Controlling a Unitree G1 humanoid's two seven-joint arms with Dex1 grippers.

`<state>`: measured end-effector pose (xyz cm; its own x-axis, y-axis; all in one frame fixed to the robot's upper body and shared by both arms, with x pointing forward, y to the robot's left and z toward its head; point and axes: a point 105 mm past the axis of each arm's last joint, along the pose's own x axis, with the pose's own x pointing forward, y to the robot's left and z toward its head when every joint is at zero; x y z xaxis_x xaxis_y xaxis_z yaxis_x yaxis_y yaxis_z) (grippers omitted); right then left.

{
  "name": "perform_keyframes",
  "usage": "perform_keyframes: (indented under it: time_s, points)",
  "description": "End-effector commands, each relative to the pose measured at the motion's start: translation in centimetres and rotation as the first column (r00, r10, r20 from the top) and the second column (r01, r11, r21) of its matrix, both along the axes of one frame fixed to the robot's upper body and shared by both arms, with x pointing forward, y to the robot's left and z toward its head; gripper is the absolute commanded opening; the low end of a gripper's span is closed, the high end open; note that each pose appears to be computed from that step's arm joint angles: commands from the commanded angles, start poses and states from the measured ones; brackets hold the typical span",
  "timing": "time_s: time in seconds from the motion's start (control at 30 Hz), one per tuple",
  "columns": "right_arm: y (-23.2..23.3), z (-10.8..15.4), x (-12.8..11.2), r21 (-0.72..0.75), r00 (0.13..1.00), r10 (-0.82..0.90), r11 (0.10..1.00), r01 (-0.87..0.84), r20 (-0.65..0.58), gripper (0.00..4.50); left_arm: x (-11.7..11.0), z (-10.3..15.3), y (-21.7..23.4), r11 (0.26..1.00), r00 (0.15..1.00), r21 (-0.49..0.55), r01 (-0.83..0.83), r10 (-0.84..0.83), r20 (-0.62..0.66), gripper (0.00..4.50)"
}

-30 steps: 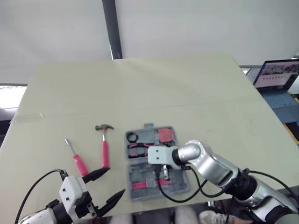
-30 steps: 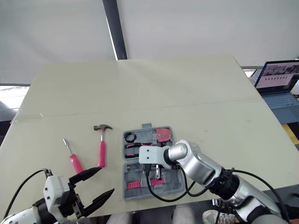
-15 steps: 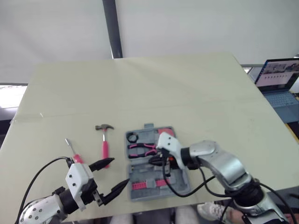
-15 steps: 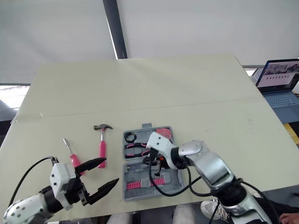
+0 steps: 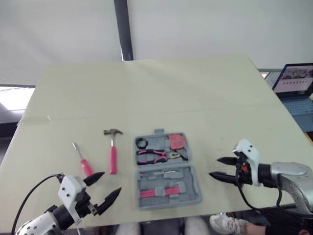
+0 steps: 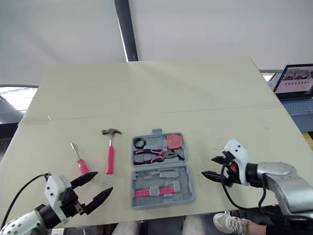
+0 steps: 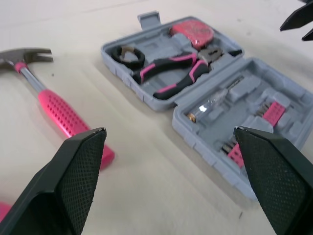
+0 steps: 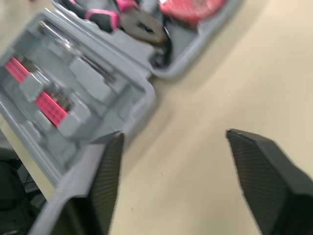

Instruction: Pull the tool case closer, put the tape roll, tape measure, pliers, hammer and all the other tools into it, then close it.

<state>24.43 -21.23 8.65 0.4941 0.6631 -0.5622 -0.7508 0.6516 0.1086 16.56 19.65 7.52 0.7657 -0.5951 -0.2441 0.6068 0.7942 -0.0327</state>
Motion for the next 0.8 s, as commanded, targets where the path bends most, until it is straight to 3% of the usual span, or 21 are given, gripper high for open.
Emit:
perform_keyframes:
  time_s: [0.03, 0.33, 0.67, 0.8]
  points:
    - [-1.4, 0.5, -0.1, -0.002, 0.998, -0.037, 0.999, 0.037, 0.054, 4.42, -0.7, -0.7, 0.7, 1.000, 1.000, 0.016, -0.007, 0.006, 0.004, 4.50]
    - [-2.8, -0.4, -1.5, 0.004, 0.992, -0.098, 0.995, 0.098, 0.079, 4.42, -0.8, -1.3, 2.7, 0.993, 0.996, 0.090, -0.075, 0.071, 0.047, 4.50]
    - [-2.7, -0.3, -1.3, 0.017, 0.988, -0.102, 0.995, 0.101, 0.118, 4.42, -1.4, -1.1, 1.3, 0.998, 1.000, 0.060, -0.006, 0.005, 0.018, 4.50]
    - [-3.1, 1.3, -0.1, 0.087, 0.948, -0.176, 0.984, 0.158, 0.265, 4.42, -1.1, -0.8, 0.5, 0.999, 1.000, 0.032, 0.016, -0.017, 0.018, 4.50]
